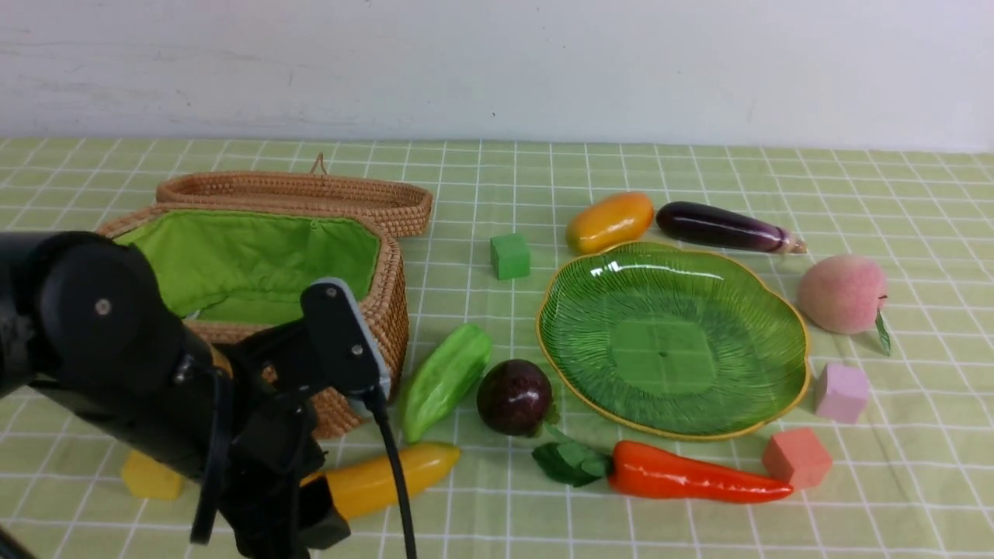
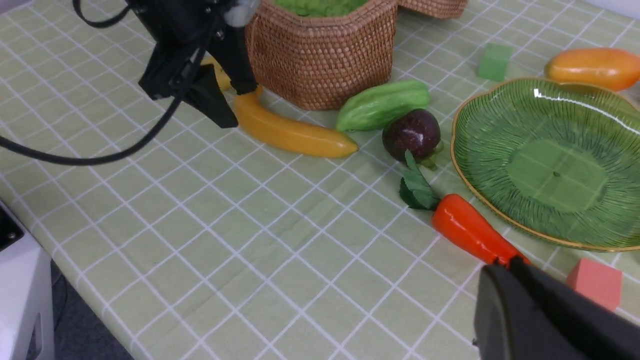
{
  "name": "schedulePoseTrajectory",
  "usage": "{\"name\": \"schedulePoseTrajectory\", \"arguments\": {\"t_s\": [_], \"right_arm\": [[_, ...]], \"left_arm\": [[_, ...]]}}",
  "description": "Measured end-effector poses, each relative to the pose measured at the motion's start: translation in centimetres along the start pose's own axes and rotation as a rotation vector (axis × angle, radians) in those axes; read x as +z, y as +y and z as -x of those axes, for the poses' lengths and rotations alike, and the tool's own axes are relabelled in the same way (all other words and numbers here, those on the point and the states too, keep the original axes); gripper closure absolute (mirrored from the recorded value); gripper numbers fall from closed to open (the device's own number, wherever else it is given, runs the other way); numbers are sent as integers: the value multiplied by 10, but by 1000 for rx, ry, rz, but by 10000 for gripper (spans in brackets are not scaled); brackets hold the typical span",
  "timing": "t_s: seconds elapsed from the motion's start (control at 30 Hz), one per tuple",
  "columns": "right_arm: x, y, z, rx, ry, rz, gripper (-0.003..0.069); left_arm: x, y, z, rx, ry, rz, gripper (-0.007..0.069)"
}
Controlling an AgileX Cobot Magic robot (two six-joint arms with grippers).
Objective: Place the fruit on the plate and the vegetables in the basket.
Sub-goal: Use the left arm to grab a banana and put it into the right plate
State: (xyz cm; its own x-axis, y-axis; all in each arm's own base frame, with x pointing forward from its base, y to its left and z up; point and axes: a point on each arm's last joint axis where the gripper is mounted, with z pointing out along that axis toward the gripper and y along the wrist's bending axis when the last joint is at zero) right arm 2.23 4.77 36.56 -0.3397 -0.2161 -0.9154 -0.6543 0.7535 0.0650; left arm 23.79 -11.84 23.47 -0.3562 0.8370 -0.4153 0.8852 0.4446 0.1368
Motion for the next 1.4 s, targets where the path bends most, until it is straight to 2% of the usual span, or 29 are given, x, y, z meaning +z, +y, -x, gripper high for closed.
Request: {"name": "schedulePoseTrajectory", "arguments": {"t_s": [0.33, 0.6, 0.7, 0.8, 0.87, 0.93, 1.23, 1.4], "right_arm": [[0, 0, 0, 0, 0, 0, 662], [0, 0, 0, 0, 0, 0, 659], [0, 0, 0, 0, 0, 0, 659], [0, 0, 0, 0, 0, 0, 657], [0, 0, 0, 0, 0, 0, 657], [0, 0, 1, 0, -6, -3, 657], [0, -1, 1, 0, -14, -7, 653], [0, -1, 1, 1, -15, -6, 646]], "left_arm": [[36, 16, 3, 139, 2, 67, 92], [57, 21, -1, 155, 37, 65, 97], [66, 22, -4, 172, 64, 53, 130], [73, 22, -7, 182, 89, 39, 196], [77, 22, -8, 188, 102, 31, 279], [77, 22, -8, 188, 103, 30, 324], [71, 19, -9, 193, 119, 5, 321], [46, 15, -6, 203, 99, 13, 321]]}}
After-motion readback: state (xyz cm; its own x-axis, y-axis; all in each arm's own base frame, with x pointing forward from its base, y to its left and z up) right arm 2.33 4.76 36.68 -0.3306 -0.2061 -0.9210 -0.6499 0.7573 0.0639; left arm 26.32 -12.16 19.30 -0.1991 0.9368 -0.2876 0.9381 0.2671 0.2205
